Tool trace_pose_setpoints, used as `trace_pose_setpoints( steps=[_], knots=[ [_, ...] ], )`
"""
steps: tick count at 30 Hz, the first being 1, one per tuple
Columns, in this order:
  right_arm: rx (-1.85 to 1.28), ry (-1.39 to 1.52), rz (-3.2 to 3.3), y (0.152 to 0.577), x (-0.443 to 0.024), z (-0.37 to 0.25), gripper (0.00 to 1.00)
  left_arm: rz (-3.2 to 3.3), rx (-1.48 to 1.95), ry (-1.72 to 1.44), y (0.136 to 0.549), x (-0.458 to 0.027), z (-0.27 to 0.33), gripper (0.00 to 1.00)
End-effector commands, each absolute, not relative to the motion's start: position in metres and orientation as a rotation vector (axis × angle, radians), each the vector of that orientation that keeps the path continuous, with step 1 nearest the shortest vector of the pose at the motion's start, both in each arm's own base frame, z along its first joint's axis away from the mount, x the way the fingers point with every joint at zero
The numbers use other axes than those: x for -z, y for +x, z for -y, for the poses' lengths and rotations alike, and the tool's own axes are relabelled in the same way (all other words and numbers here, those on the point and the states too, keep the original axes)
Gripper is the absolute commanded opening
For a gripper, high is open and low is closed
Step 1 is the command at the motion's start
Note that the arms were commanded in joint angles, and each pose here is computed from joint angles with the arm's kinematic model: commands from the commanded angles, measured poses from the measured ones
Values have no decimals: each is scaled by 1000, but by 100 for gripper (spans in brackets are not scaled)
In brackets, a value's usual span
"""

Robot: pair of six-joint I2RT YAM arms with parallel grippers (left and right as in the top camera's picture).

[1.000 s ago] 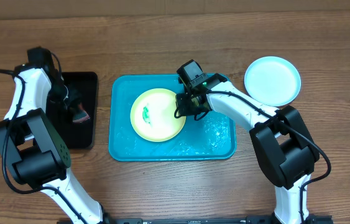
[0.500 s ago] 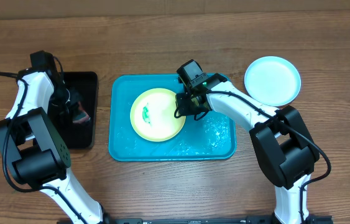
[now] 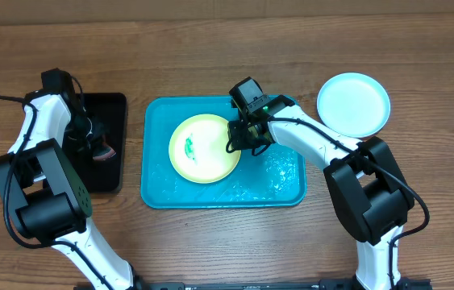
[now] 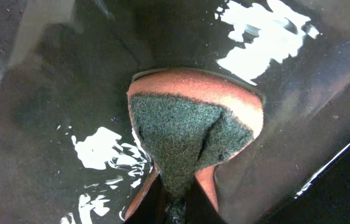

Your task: Clean dirty plates on tray and stack at the side

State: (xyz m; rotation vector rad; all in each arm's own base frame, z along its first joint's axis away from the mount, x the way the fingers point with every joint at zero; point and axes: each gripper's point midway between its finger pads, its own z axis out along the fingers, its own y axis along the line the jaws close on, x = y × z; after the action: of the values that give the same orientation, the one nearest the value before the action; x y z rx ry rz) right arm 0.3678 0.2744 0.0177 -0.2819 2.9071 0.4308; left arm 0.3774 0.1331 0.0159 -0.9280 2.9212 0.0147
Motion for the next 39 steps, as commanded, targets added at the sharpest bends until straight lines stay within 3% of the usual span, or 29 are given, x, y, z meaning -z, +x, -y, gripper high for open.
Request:
trace_pose_setpoints(
  steps=[1,13,24,29,39],
  knots=[
    [-405,-267,-2911,368,-14,-271,4,-2920,-14,-939,374,-16,-136,4],
    [-408,-267,-2906,369,-15,-272,4,-2887,32,-927,394,-72,-138,4],
    [-411,-268,-2900,370,-15,-272,4,-2889,-16,-933,376,-6,-137,4],
    [-411,-268,-2899,370,-15,-272,4,-2888,-22,-935,373,-2,-138,4],
    [-378,-260,-2890,373,-14,-269,4,-2933,202,-846,393,-81,-118,4]
  ],
)
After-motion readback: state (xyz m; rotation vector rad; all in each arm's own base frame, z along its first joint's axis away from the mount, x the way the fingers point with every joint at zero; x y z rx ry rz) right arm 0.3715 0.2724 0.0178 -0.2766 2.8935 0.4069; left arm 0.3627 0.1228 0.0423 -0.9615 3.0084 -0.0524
